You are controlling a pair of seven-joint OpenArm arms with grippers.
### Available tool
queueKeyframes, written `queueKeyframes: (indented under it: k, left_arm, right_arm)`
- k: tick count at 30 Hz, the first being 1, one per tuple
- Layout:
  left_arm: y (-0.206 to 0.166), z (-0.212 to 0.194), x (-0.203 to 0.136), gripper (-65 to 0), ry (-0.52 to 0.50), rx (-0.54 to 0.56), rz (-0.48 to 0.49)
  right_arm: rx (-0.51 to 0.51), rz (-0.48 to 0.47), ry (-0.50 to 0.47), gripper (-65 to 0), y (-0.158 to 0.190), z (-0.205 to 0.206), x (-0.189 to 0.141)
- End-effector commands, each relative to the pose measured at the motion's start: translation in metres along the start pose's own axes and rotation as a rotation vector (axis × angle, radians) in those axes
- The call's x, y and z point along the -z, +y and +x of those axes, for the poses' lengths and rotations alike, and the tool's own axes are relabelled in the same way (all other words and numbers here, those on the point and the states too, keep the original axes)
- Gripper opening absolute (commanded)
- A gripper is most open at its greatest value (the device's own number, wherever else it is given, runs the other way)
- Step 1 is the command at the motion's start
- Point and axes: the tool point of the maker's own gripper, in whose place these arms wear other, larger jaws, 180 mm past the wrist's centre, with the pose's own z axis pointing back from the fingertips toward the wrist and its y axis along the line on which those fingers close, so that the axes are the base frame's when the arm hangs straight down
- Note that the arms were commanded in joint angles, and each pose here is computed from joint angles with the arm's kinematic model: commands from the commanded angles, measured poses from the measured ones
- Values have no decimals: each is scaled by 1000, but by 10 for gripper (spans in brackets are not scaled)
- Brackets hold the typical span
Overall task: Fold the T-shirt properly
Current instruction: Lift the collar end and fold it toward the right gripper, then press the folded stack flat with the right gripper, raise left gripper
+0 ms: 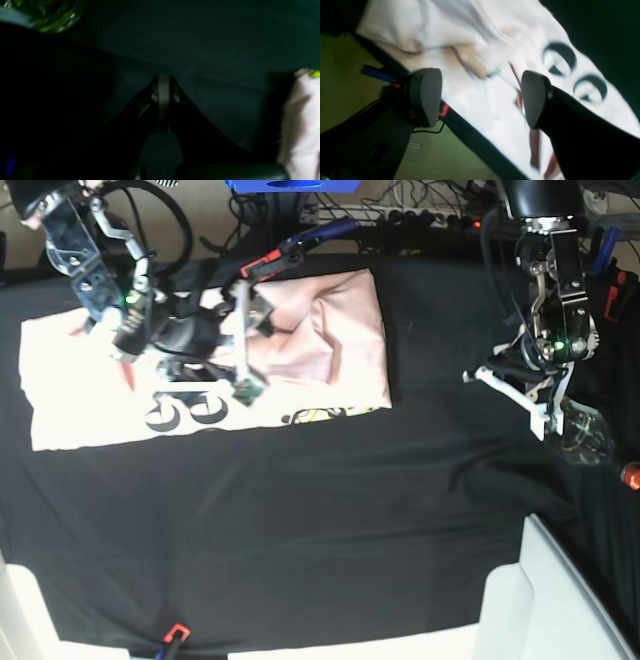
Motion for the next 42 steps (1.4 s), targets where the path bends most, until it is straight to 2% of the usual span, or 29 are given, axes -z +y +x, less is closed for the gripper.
queueKeyframes:
  k: [1,7,14,19,28,33,35,38,40,42]
  left_arm:
    - [8,13,-4,-650,-38,10,12]
    - [46,-6,-2,-650,25,43,87]
    - [84,-36,6,-650,127,57,155]
    - [83,-38,7,-650,124,56,154]
    - [67,-40,10,-650,120,33,124]
    - [66,-41,11,-650,121,30,121]
    - [65,-41,11,-650,122,29,119]
    - [66,-44,11,-650,129,28,121]
    - [67,-45,11,-650,132,29,122]
    - [67,-46,11,-650,133,30,123]
  right_arm:
    - [-25,-9,-43,-181,-4,16,-3]
    - [-112,42,0,-181,10,21,19]
    - [-81,67,56,-181,10,21,49]
    - [-92,49,31,-181,2,39,49]
    - [-57,72,79,-183,5,35,69]
    - [-161,111,131,-183,25,32,82]
    - [-170,116,145,-183,26,29,85]
    - [-166,117,117,-187,27,37,86]
    - [-166,117,117,-248,27,37,86]
    - [-166,118,118,-380,27,37,86]
